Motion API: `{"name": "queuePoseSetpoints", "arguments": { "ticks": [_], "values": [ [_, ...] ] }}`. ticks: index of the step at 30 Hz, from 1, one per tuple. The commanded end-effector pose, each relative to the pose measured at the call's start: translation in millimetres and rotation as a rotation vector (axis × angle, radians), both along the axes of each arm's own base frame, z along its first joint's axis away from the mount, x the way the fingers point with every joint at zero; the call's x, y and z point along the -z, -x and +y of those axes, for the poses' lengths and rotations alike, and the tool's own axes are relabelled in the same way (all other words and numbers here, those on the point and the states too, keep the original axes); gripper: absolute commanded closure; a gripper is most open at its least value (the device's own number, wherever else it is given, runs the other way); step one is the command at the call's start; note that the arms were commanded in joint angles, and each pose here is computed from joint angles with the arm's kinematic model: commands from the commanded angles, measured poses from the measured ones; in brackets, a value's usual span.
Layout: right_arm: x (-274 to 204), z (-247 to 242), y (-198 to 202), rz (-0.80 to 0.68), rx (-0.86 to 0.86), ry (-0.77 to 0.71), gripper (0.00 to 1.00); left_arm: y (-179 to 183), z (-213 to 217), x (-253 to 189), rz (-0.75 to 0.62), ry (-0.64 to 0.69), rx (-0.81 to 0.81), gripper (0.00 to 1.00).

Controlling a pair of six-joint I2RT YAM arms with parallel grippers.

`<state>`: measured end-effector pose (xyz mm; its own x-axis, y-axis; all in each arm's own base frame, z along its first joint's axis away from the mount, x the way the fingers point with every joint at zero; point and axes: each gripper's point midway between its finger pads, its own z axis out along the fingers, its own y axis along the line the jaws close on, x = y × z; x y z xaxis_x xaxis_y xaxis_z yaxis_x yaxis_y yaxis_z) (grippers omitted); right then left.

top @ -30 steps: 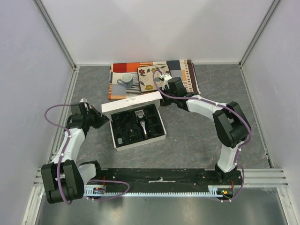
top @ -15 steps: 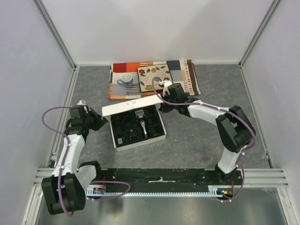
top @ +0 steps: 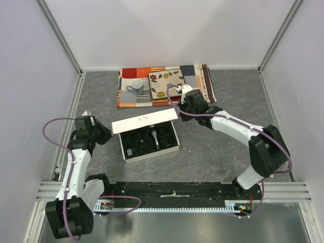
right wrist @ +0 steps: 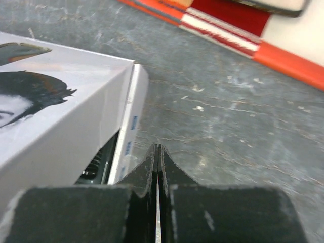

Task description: Sort the hair-cutting tools

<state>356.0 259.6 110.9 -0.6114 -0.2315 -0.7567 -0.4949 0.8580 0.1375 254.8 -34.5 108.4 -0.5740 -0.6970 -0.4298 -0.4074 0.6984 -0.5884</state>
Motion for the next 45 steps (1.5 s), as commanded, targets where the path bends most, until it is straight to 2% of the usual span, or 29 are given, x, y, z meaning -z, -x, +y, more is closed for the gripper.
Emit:
{"name": "queuePoseSetpoints", "arguments": {
  "ticks": [1, 5, 12, 19, 25, 31, 38, 43, 45],
  "values": [
    [-41, -32, -9, -0.146, 0.084, 0.097, 1.0, -4, 14, -34, -0.058, -0.1, -0.009, 0.98],
    [-84, -31, -15, -0.236, 0.085, 0.055, 1.0, -12, 18, -66, -0.126, -0.131, -0.016, 0.98],
    [-122, -1, -32, -0.28, 0.027, -0.042, 1.0, -39, 23, -109, -0.212, -0.151, -0.014, 0.98],
    [-137, 44, -32, -0.259, -0.138, -0.183, 1.0, -65, 0, -121, -0.249, -0.051, 0.088, 0.98],
    [-107, 60, -1, -0.184, -0.261, -0.182, 1.0, -59, -39, -108, -0.255, 0.008, 0.264, 0.98],
    [-70, 56, 31, -0.118, -0.301, -0.148, 1.0, -33, -57, -76, -0.217, 0.017, 0.33, 0.98],
    [-25, 34, 55, -0.032, -0.227, -0.065, 1.0, -2, -46, -16, -0.048, -0.028, 0.303, 0.98],
    [3, 22, 70, 0.025, -0.182, -0.024, 1.0, 8, -51, 3, 0.049, -0.056, 0.268, 0.98],
    [13, 16, 73, 0.048, -0.156, -0.001, 1.0, 17, -52, 22, 0.135, -0.057, 0.248, 0.98]
  ]
}}
